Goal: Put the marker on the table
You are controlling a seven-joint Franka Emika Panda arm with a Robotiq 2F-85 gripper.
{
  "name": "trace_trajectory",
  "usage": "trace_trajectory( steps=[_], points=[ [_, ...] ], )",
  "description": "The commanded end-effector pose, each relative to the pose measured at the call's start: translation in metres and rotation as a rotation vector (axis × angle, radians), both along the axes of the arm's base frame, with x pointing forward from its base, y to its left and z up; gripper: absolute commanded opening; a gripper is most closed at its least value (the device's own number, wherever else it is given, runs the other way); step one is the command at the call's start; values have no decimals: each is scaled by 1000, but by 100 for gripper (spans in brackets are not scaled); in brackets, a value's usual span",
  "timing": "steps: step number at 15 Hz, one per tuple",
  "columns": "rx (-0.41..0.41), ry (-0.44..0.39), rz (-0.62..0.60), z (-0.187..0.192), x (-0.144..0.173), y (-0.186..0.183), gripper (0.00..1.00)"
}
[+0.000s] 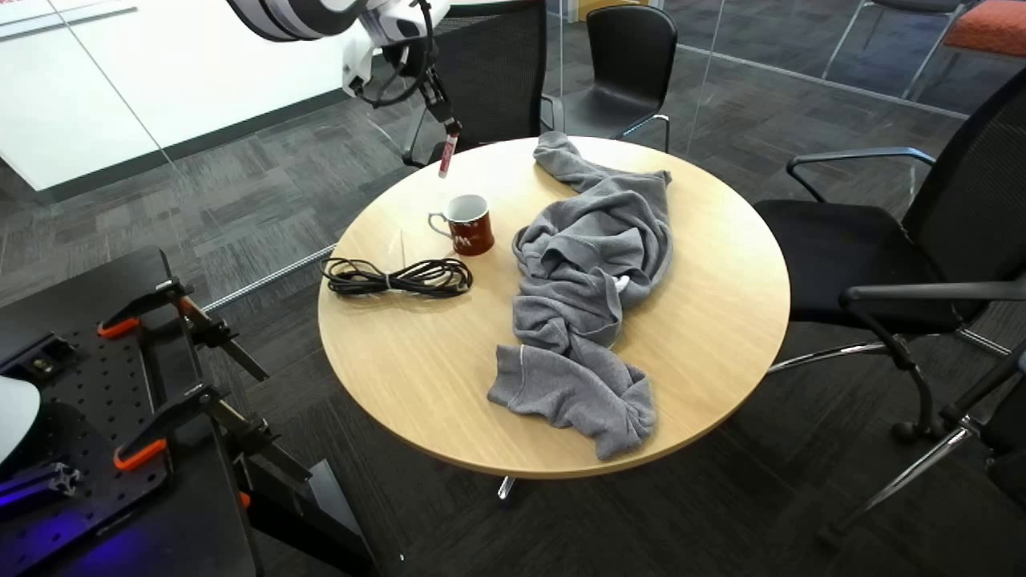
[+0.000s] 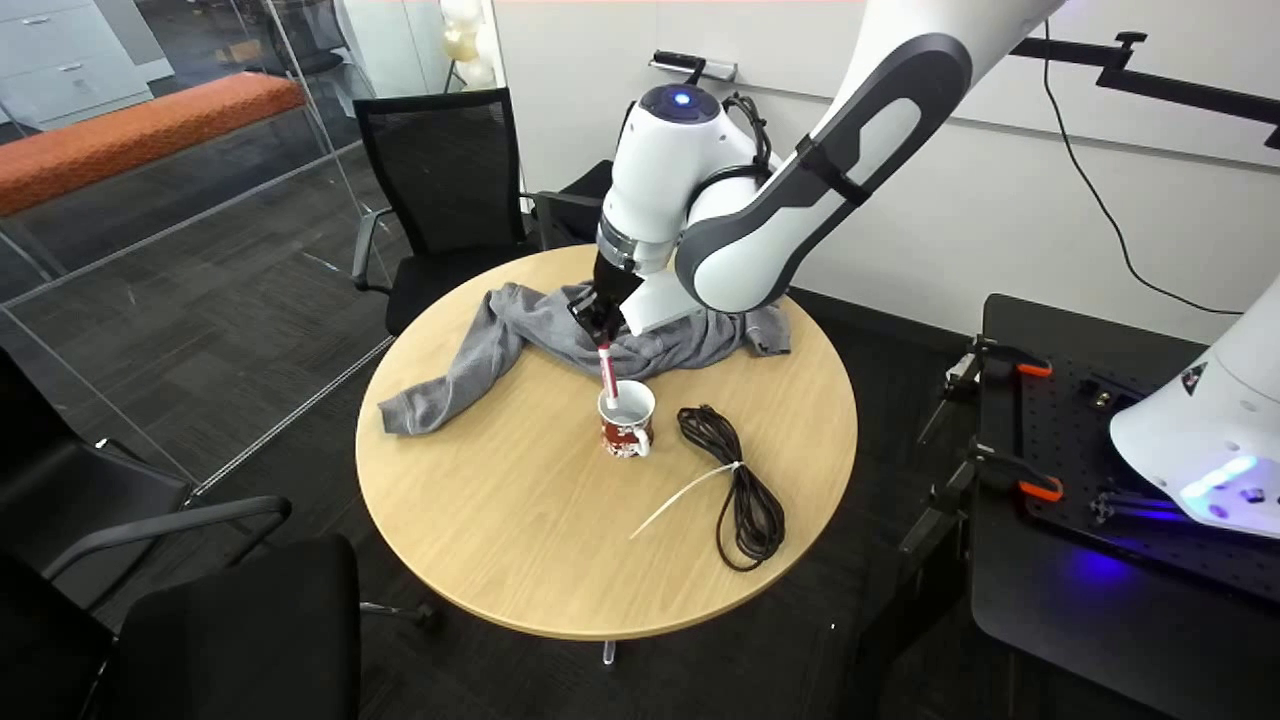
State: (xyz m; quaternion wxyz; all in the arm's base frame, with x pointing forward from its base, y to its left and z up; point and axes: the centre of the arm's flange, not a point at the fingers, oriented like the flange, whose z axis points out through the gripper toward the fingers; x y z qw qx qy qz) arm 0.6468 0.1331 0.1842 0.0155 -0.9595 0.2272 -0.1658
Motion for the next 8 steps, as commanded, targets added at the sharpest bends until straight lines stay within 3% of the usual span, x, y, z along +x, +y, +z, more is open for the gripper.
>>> trace_trajectory(
  steps=[1, 8],
  points=[
    [-5, 46, 154, 10, -7, 14, 5],
    [-56, 216, 348, -22, 0, 46, 5]
  ],
)
